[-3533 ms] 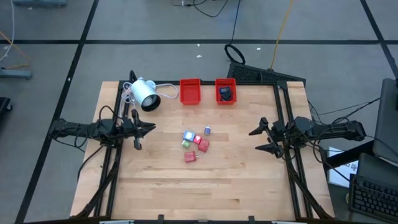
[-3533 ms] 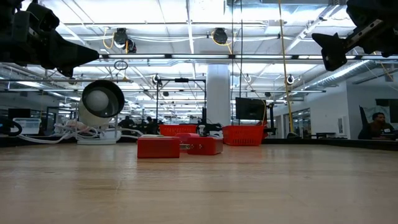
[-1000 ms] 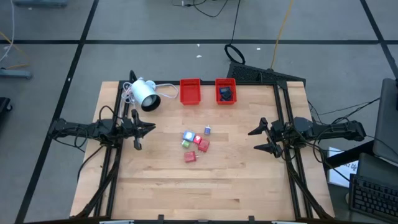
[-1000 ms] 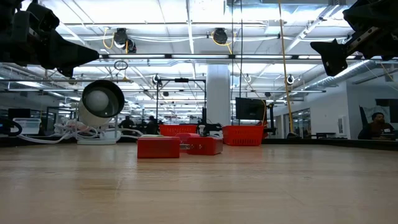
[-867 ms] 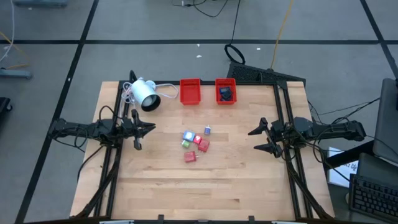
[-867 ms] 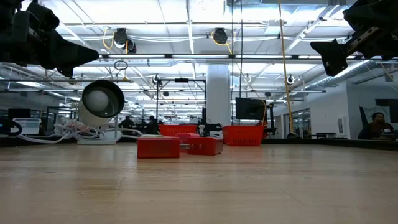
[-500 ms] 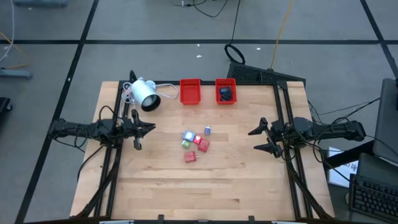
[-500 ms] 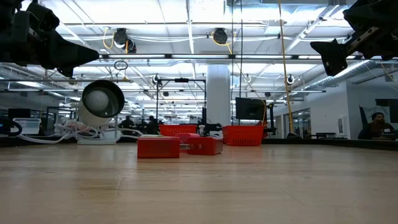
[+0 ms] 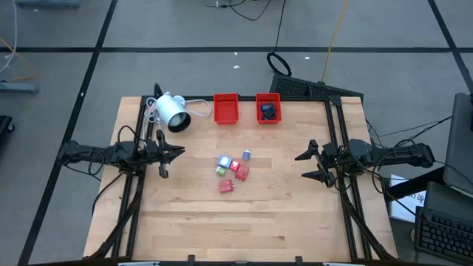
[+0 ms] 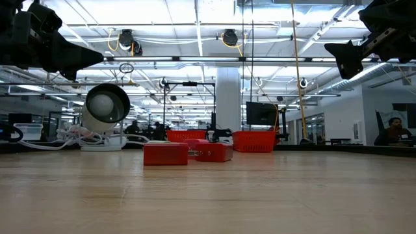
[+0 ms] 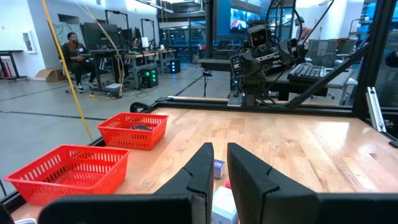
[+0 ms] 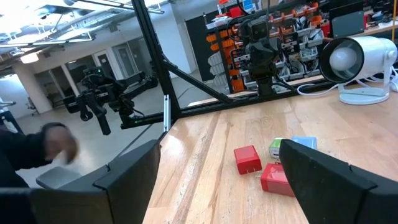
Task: Pick & Place Office items
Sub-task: Put the violet charger adapter into the left red bin
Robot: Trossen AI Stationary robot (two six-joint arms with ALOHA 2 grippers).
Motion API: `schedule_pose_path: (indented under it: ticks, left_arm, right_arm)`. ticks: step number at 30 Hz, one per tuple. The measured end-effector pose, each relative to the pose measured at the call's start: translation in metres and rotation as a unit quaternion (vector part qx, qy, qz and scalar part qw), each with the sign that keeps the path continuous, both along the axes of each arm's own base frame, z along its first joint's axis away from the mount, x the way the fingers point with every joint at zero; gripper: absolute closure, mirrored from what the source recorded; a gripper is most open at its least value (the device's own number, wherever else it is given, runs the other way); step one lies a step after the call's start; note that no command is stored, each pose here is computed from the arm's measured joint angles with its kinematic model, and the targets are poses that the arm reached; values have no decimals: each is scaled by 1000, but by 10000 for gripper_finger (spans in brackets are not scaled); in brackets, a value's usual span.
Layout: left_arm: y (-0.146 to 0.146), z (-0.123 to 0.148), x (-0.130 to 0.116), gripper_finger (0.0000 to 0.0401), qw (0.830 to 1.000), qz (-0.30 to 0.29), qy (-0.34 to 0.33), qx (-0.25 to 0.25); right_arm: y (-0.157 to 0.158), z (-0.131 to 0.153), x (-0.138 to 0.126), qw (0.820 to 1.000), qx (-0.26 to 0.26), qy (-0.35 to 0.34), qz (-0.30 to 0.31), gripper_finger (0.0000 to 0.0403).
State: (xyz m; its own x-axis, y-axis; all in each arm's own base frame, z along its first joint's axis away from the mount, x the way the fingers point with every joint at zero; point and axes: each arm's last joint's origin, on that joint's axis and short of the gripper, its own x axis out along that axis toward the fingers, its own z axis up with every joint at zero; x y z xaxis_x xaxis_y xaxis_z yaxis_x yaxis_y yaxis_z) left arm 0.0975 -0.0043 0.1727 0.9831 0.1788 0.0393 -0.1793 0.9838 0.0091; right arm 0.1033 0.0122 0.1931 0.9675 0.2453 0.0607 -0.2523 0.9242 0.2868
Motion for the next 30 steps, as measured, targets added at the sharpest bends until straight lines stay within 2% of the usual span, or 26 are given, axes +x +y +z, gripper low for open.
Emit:
schedule_pose_path:
  ticks: [8,14,18,23,27,30]
  left_arm:
    - [0,0,0,354,1000,0,0,0]
    - [0,0,0,354,1000,0,0,0]
    - [0,0,0,354,1000,0,-2,0]
    - [0,8,-1,354,999,-1,-45,-16]
    - [0,15,-2,354,996,-3,-83,-40]
    - [0,18,-2,354,993,-5,-101,-54]
  right_arm:
    - [0,0,0,1000,-2,-2,-2,83]
    - [-4,0,1,997,-40,-8,-66,83]
    - [-4,-2,1,996,-51,-15,-69,83]
    - [-4,-15,3,992,-90,-17,-82,83]
    - [-6,-9,2,987,-92,-54,-117,83]
    - [-7,-10,3,985,-107,-46,-126,83]
